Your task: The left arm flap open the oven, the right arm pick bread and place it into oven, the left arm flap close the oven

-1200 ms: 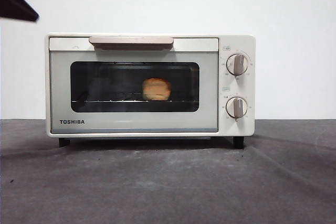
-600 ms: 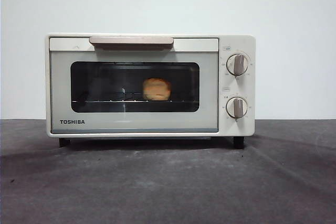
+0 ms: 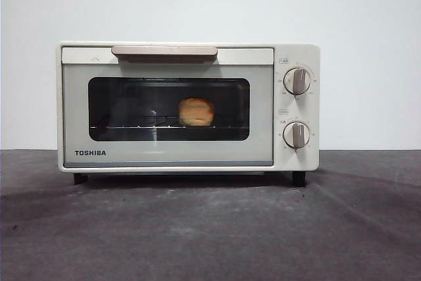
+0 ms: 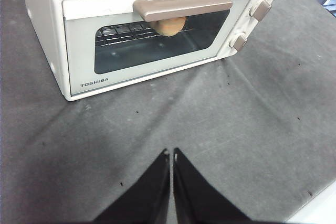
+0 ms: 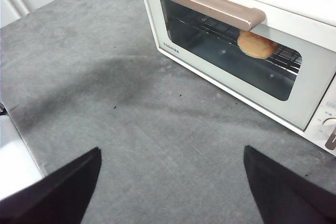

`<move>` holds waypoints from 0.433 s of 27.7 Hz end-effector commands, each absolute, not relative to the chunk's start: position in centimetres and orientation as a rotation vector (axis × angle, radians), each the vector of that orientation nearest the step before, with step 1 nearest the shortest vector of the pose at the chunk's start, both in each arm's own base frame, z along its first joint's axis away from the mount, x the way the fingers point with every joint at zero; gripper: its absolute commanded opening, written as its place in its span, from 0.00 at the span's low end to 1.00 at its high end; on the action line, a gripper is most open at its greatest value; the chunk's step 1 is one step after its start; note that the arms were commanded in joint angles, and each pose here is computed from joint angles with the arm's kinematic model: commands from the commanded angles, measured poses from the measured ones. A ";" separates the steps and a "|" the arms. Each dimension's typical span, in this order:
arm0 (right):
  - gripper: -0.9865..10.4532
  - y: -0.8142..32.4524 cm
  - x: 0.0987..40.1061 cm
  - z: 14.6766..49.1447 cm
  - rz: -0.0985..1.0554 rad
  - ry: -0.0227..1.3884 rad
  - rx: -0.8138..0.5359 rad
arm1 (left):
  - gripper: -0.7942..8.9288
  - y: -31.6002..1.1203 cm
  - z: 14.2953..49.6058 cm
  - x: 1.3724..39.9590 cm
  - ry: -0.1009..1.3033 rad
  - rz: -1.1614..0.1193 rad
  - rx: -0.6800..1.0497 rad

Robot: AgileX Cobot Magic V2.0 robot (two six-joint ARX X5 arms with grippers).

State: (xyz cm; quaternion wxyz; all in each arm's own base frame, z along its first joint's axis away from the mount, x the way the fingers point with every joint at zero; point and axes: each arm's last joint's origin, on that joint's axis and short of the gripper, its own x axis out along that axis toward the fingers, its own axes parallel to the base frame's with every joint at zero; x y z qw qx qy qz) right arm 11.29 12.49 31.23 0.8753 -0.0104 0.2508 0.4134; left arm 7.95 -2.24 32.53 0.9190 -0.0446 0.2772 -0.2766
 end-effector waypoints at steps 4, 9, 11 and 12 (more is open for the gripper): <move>0.29 12.8 11.3 31.6 0.873 0.509 -0.017 | 0.10 -2.3 33.0 7.9 0.543 -0.574 -0.074; 0.09 12.8 11.3 31.6 0.875 0.505 -0.024 | 0.10 -2.3 33.0 7.9 0.543 -0.574 -0.074; 0.09 12.8 11.3 31.6 0.876 0.502 -0.023 | 0.10 -2.3 33.0 7.9 0.543 -0.574 -0.074; 0.09 12.8 11.3 31.6 0.876 0.503 -0.022 | 0.10 -2.3 33.0 7.9 0.543 -0.574 -0.074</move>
